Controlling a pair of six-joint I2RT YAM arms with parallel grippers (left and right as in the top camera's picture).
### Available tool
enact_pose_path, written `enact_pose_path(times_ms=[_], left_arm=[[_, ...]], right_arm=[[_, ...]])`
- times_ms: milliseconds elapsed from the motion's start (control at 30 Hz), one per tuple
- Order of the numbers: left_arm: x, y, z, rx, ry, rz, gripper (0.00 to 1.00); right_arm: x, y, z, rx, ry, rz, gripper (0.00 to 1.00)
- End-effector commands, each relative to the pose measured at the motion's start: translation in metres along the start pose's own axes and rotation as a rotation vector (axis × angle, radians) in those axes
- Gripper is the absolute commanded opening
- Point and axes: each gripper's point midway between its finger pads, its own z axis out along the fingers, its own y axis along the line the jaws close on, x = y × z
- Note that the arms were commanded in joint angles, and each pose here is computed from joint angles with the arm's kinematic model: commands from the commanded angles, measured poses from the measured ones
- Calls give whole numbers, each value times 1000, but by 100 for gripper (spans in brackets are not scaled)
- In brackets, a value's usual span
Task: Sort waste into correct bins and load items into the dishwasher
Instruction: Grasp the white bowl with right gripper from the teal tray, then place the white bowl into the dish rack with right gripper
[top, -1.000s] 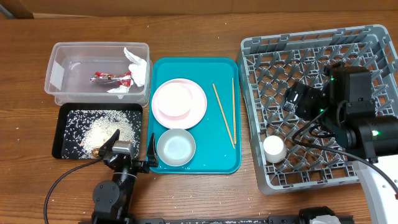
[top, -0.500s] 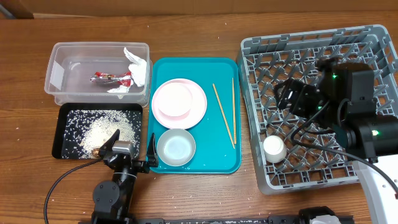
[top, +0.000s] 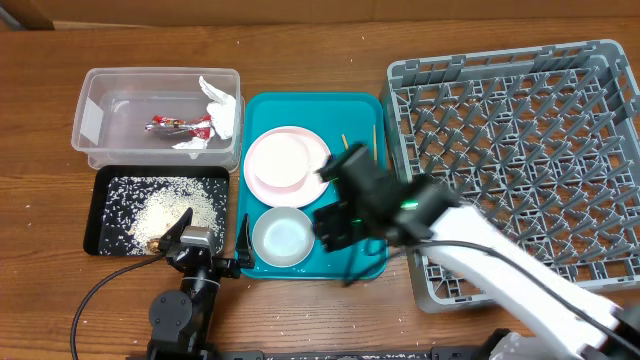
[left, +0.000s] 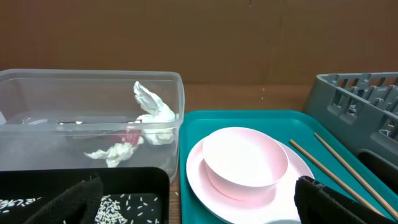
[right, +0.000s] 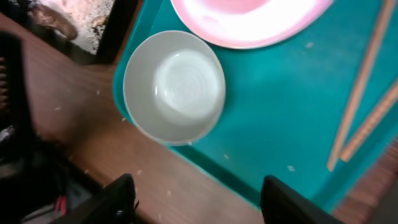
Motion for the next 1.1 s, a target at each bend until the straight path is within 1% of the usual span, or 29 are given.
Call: enact_pose_path(times_ms=[0,33,133,267,300,333,400,467,533,667,767,867,1000,1067], left_arm=[[0,-1,0,7,-8,-15,100],[0,-1,0,7,-8,-15,100],[0,-1,0,7,-8,-15,100],[0,-1,0,7,-8,-15,100],[0,-1,0,7,-8,-15,100],[0,-1,0,7,-8,-15,100],[0,-1,0,7,-8,-15,100],[0,-1,0,7,-8,-15,100],[0,-1,0,7,-8,-15,100],[0,-1,0,7,-8,-15,100],[0,-1,0,6,-8,-15,100],[0,-1,0,7,-8,-15,100],[0,-1,0,7,-8,-15,100],[0,-1,0,7,-8,-15,100]], right_arm=[[-10,-10,30,89,-13,34,61],[-12,-11,42,92,-7,64,57],[-8,-16,77,94,53,91,54],[7,-12,111,46,153,103,52],[9,-12,117,41,169,108,49],[11,-11,119,32,177,117,41],[10,-12,119,25,179,122,27],[6,-15,115,29,176,134,10],[1,-20,107,46,171,148,4],[-15,-49,70,194,100,165,4],[-34,-73,27,334,-25,184,4],[-53,-113,-37,549,-253,303,4],[-63,-165,-128,828,-573,492,4],[-61,-183,-154,917,-654,551,4]])
